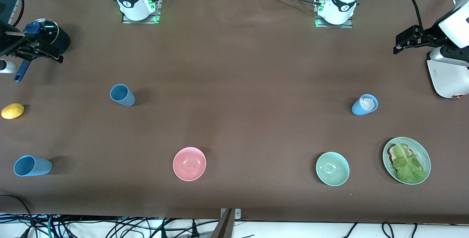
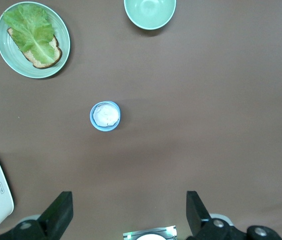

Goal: Stack blue cups with both arms

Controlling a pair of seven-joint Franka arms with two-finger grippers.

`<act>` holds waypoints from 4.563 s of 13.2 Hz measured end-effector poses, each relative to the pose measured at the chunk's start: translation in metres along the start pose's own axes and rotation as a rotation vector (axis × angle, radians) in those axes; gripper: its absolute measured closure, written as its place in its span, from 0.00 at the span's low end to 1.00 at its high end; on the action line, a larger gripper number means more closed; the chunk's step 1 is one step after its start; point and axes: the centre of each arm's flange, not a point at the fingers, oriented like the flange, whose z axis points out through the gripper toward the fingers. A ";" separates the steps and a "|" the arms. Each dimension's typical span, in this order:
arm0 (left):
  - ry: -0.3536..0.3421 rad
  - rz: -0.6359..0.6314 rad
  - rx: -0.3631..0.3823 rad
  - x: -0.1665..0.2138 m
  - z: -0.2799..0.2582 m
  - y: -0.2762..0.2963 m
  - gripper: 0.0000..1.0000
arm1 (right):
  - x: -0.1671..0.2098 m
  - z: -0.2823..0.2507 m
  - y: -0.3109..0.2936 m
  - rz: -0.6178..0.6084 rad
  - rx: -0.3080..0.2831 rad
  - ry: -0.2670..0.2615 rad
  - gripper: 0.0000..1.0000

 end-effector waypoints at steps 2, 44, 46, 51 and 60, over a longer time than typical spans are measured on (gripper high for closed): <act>0.000 0.000 0.000 0.000 0.000 0.000 0.00 | 0.000 0.000 0.000 0.000 0.000 0.000 0.00; -0.045 -0.088 -0.029 0.124 0.233 -0.109 0.00 | 0.001 0.003 0.004 0.007 0.001 -0.007 0.00; 0.003 -0.041 -0.023 0.120 0.261 -0.127 0.00 | 0.001 0.004 0.004 0.007 0.001 -0.007 0.00; 0.118 0.010 0.014 0.088 0.312 -0.132 0.00 | 0.001 0.004 0.004 0.007 0.001 -0.007 0.00; 0.205 0.023 0.058 0.024 0.342 -0.114 0.00 | 0.001 0.004 0.004 0.006 0.001 -0.007 0.00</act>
